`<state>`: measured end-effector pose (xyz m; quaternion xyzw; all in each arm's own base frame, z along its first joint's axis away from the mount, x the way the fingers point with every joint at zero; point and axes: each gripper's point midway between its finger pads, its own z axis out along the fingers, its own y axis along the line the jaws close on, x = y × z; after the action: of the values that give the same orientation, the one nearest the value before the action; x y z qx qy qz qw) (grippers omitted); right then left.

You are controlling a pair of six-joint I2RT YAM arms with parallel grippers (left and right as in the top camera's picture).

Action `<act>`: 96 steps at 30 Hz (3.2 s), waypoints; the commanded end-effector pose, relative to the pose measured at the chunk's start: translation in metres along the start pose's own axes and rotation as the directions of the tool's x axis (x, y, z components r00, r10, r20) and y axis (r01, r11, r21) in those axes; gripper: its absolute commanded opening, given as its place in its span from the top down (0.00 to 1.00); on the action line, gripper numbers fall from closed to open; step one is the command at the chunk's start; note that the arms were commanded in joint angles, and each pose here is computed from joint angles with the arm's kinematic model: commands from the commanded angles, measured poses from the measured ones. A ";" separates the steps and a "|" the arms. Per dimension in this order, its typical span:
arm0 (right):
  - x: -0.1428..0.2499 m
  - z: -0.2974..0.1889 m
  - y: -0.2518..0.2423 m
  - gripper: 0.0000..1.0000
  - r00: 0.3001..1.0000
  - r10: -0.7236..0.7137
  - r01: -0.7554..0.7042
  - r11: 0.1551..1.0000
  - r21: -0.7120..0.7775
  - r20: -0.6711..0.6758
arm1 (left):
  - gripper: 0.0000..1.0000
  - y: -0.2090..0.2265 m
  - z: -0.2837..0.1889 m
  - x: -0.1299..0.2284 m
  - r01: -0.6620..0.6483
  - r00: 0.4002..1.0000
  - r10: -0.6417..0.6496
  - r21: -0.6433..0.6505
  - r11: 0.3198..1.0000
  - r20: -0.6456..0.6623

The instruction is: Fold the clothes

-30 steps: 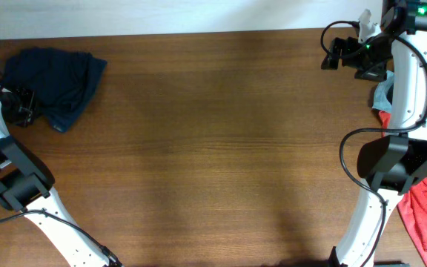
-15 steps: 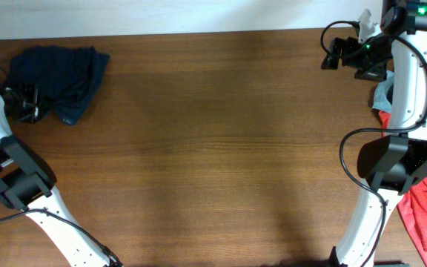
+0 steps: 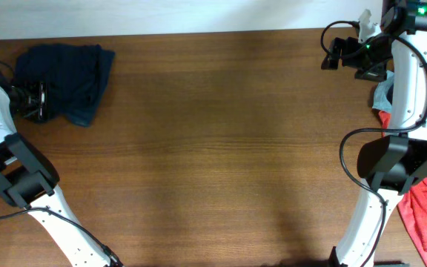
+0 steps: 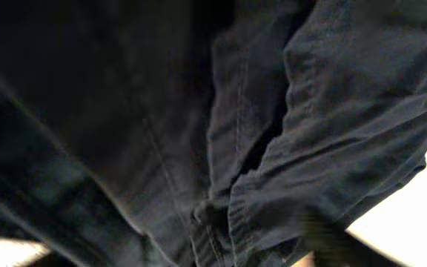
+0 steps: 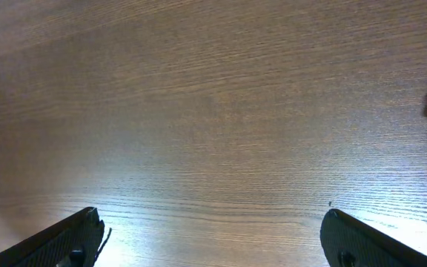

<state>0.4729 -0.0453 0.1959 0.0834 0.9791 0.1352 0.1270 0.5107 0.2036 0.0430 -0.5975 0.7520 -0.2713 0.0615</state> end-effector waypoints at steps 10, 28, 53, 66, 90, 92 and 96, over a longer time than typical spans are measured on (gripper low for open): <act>0.000 0.000 -0.001 0.01 1.000 0.004 -0.004 1.000 -0.001 0.002 | 0.01 -0.032 -0.016 0.026 -0.033 0.992 0.048 0.125 0.992 -0.115; 0.000 0.000 -0.001 0.01 1.000 0.003 -0.003 1.000 -0.001 0.001 | 0.01 -0.066 -0.079 0.063 -0.278 0.949 0.301 0.196 0.940 -0.097; 0.000 0.000 -0.001 0.01 1.000 0.004 -0.004 1.000 -0.001 0.001 | 0.01 -0.133 -0.021 0.209 -0.822 0.569 0.822 0.003 0.569 0.005; 0.000 0.000 -0.001 0.01 1.000 0.003 -0.003 1.000 -0.001 0.001 | 0.01 -0.138 0.000 0.273 -0.876 0.480 0.876 0.035 0.481 -0.049; 0.000 0.001 0.006 0.01 1.000 -0.011 0.011 1.000 -0.005 -0.002 | 0.01 -0.139 0.002 0.279 -0.880 0.471 0.881 0.039 0.473 -0.054; 0.001 -0.001 0.019 0.01 0.999 -0.036 0.036 0.999 -0.010 0.004 | 0.01 -0.139 0.002 0.280 -0.880 0.470 0.881 0.039 0.472 -0.054; 0.009 -0.011 0.066 0.02 0.991 -0.135 0.136 0.990 -0.033 0.025 | 0.01 -0.139 0.002 0.280 -0.880 0.470 0.881 0.039 0.472 -0.054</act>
<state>0.4745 -0.0239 0.1961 0.0614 0.9808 0.1377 0.1240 0.5521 -0.0785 0.1724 -0.1221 0.9519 -0.2290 0.1630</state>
